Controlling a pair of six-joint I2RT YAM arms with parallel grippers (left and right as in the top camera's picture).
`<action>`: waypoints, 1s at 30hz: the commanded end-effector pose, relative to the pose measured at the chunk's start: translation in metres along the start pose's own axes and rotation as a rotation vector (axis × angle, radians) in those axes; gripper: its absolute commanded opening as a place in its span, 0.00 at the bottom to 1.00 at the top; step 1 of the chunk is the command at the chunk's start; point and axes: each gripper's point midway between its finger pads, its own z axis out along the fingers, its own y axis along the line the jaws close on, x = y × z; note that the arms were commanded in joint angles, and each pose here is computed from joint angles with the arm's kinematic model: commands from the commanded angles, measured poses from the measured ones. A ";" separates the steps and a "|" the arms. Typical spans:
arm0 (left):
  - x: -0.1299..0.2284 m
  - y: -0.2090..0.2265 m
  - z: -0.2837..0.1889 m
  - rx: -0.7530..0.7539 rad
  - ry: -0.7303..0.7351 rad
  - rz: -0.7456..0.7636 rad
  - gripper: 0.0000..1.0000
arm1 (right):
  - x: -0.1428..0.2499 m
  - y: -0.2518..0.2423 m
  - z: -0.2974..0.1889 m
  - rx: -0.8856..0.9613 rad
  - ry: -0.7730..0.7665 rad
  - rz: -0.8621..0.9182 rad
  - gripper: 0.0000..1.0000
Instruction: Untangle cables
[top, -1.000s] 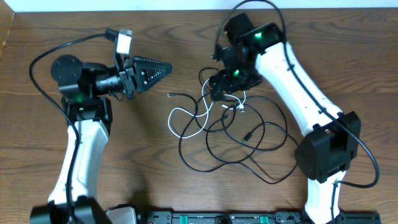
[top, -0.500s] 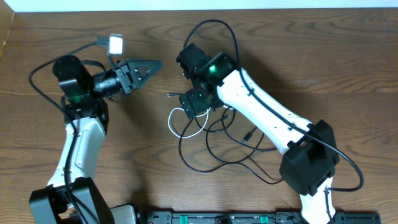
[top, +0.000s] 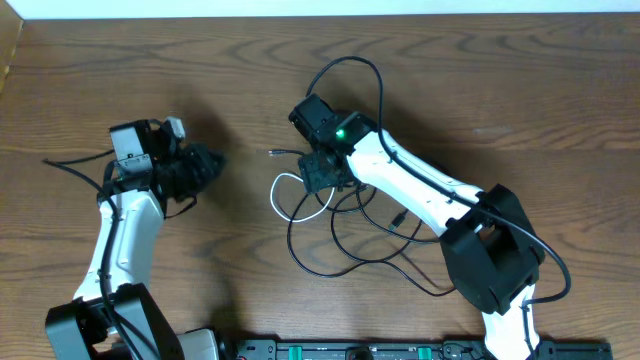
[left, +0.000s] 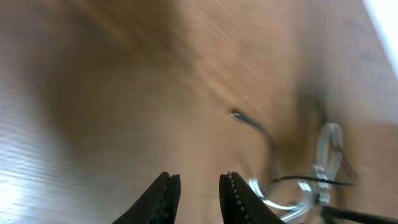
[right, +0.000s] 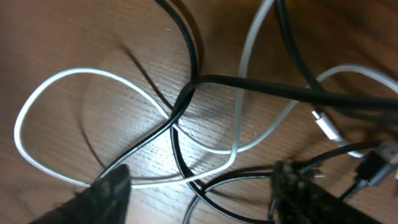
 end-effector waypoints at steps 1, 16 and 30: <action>-0.005 0.027 -0.004 -0.166 -0.034 0.078 0.27 | 0.011 -0.003 0.014 0.009 0.022 0.116 0.63; 0.004 0.040 -0.006 -0.233 0.012 0.184 0.28 | 0.004 0.002 0.046 -0.062 -0.078 0.168 0.38; 0.011 0.042 -0.008 -0.241 0.037 0.177 0.28 | 0.001 -0.005 0.055 -0.034 -0.134 0.155 0.01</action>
